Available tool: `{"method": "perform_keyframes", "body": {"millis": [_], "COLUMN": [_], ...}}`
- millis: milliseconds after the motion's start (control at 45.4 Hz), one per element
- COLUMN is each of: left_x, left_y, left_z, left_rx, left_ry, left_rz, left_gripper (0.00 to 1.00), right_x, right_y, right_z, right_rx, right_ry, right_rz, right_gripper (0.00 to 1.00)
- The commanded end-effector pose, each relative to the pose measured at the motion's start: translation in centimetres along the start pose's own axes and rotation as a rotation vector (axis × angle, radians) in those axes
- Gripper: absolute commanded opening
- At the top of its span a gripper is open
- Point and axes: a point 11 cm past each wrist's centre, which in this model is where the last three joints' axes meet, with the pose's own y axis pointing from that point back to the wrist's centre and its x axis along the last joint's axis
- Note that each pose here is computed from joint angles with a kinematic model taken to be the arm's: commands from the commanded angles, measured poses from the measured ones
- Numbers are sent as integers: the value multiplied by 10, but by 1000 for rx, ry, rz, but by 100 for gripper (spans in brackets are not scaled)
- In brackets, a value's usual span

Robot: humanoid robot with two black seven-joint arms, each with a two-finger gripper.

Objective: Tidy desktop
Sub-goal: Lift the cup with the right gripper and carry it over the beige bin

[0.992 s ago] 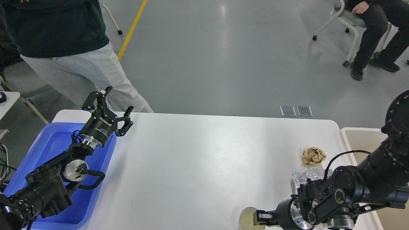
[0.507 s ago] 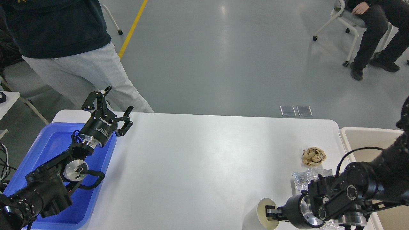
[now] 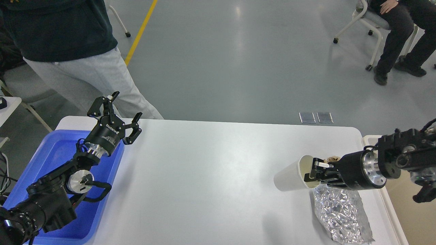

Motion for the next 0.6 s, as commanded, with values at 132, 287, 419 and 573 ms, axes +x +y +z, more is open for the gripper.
{"method": "perform_keyframes", "body": {"millis": [132,287,419,573], "left_x": [0,0,0,0], "left_y": [0,0,0,0], "left_z": [0,0,0,0], "left_rx": [0,0,0,0], "left_ry": [0,0,0,0], "left_rz": [0,0,0,0], "left_gripper": [100,100,100,100], "right_x": [65,85,111,131], "right_y": [103,123,144,160], "right_z": [-9,20,61,115], "right_rx": [214,227,177,107], "right_ry": [-161,-248,-323,-466], "right_rz": [129,246,377,516], "right_gripper": [0,0,0,0]}}
